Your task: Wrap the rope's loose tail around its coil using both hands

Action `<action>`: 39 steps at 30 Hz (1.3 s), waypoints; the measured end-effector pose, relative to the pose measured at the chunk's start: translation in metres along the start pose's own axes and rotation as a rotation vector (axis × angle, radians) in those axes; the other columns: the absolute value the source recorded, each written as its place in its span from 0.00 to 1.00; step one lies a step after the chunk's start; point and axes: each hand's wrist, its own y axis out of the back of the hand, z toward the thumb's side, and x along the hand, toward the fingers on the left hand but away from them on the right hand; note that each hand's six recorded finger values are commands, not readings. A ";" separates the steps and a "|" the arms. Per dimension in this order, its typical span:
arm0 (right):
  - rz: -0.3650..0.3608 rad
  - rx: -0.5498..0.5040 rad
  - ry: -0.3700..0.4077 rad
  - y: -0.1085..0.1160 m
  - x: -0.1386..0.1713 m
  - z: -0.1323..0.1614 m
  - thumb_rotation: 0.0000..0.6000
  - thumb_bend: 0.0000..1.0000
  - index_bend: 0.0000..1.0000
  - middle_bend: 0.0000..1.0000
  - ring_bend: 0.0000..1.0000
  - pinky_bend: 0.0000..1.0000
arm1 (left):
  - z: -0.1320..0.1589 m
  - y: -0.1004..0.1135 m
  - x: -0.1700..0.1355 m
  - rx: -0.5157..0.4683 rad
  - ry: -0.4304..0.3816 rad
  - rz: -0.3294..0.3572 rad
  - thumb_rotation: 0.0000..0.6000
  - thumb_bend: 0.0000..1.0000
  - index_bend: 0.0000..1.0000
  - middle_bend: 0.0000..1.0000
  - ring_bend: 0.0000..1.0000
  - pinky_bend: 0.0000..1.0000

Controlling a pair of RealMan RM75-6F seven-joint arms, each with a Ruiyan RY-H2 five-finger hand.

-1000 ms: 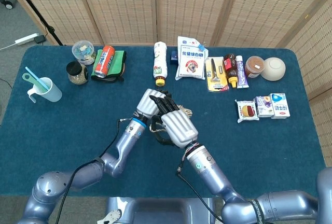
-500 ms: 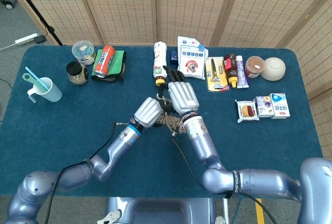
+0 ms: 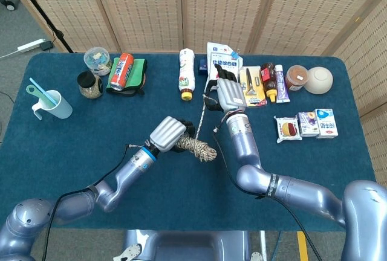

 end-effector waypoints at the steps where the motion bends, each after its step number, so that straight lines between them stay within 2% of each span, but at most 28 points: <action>1: 0.020 -0.007 -0.006 -0.004 -0.001 -0.004 1.00 0.52 0.74 0.00 0.00 0.00 | -0.001 0.001 0.000 -0.004 0.000 0.004 1.00 0.52 0.67 0.50 0.52 0.70; 7: 0.179 -0.110 -0.051 -0.034 -0.002 -0.022 1.00 0.52 0.74 0.00 0.00 0.00 | -0.003 0.007 -0.001 -0.055 0.018 0.029 1.00 0.52 0.67 0.51 0.52 0.70; 9: 0.210 -0.135 -0.075 -0.041 -0.002 -0.031 1.00 0.52 0.74 0.00 0.00 0.00 | -0.004 0.009 0.000 -0.081 0.028 0.039 1.00 0.52 0.67 0.51 0.52 0.70; 18: 0.284 -0.167 -0.099 -0.071 0.007 -0.052 1.00 0.52 0.74 0.00 0.00 0.00 | -0.002 0.026 0.004 -0.210 0.092 0.117 1.00 0.52 0.67 0.51 0.52 0.70; 30: 0.365 -0.185 -0.056 -0.091 0.045 -0.052 1.00 0.52 0.72 0.00 0.00 0.00 | 0.012 0.049 -0.002 -0.203 0.137 0.228 1.00 0.52 0.67 0.51 0.52 0.70; 31: 0.376 -0.187 -0.048 -0.093 0.051 -0.051 1.00 0.52 0.70 0.00 0.00 0.00 | 0.013 0.051 -0.003 -0.200 0.141 0.238 1.00 0.52 0.67 0.51 0.52 0.70; 32: 0.383 -0.188 -0.041 -0.094 0.054 -0.050 1.00 0.51 0.60 0.00 0.00 0.00 | 0.014 0.053 -0.003 -0.199 0.145 0.246 1.00 0.52 0.67 0.51 0.52 0.70; 33: 0.390 -0.188 -0.033 -0.096 0.058 -0.050 1.00 0.43 0.41 0.00 0.00 0.00 | 0.015 0.055 -0.004 -0.200 0.149 0.253 1.00 0.52 0.67 0.50 0.52 0.70; 34: 0.399 -0.184 -0.021 -0.097 0.061 -0.049 1.00 0.33 0.28 0.00 0.00 0.00 | 0.016 0.056 -0.004 -0.202 0.152 0.256 1.00 0.52 0.67 0.50 0.52 0.70; 35: 0.404 -0.178 -0.011 -0.097 0.064 -0.048 1.00 0.17 0.11 0.00 0.00 0.00 | 0.016 0.057 -0.005 -0.204 0.155 0.257 1.00 0.52 0.67 0.50 0.52 0.70; 36: 0.408 -0.167 -0.001 -0.097 0.066 -0.048 1.00 0.04 0.01 0.00 0.00 0.00 | 0.016 0.057 -0.006 -0.204 0.158 0.258 1.00 0.52 0.67 0.50 0.52 0.70; 37: 0.413 -0.147 0.014 -0.098 0.068 -0.049 1.00 0.00 0.00 0.00 0.00 0.00 | 0.016 0.057 -0.007 -0.204 0.161 0.258 1.00 0.52 0.67 0.51 0.52 0.70; 39: 0.413 -0.113 0.032 -0.098 0.073 -0.051 1.00 0.00 0.00 0.00 0.00 0.00 | 0.016 0.056 -0.008 -0.213 0.163 0.254 1.00 0.52 0.67 0.51 0.52 0.70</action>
